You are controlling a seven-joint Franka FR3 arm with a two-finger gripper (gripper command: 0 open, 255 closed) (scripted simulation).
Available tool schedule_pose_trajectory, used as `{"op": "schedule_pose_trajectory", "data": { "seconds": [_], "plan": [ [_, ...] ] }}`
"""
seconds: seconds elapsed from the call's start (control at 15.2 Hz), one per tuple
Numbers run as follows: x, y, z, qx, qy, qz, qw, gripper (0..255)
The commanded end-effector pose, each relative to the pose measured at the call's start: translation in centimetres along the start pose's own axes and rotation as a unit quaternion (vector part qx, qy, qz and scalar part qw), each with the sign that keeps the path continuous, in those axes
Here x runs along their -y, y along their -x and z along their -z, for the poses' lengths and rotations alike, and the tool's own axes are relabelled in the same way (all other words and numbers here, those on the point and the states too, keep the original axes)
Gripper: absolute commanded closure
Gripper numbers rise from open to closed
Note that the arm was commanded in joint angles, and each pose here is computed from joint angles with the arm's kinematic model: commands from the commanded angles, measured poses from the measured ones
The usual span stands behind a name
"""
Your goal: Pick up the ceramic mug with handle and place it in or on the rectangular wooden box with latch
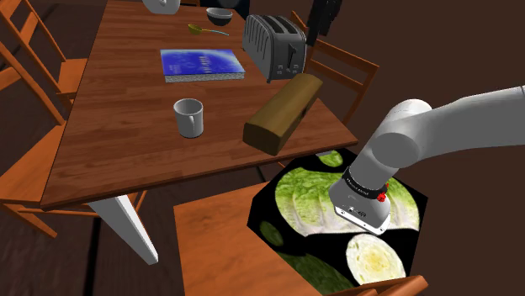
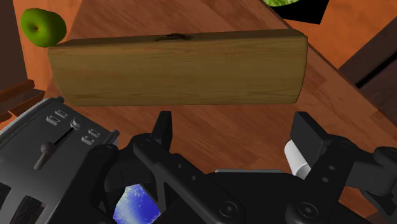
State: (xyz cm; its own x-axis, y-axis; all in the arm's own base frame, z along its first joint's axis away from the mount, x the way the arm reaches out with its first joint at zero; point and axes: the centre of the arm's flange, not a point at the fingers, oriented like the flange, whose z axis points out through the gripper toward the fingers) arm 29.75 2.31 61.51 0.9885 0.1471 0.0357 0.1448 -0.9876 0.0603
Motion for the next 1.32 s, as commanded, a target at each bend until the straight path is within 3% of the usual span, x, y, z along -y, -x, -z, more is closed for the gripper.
{"op": "schedule_pose_trajectory", "data": {
  "seconds": [0.0, 1.25],
  "plan": [
    [0.0, 0.0, 0.0, 0.000, 0.000, 0.000, 1.0000, 0],
    [10.1, -16.4, -14.8, -0.014, -0.044, 0.015, 0.9988, 0]
  ]
}}
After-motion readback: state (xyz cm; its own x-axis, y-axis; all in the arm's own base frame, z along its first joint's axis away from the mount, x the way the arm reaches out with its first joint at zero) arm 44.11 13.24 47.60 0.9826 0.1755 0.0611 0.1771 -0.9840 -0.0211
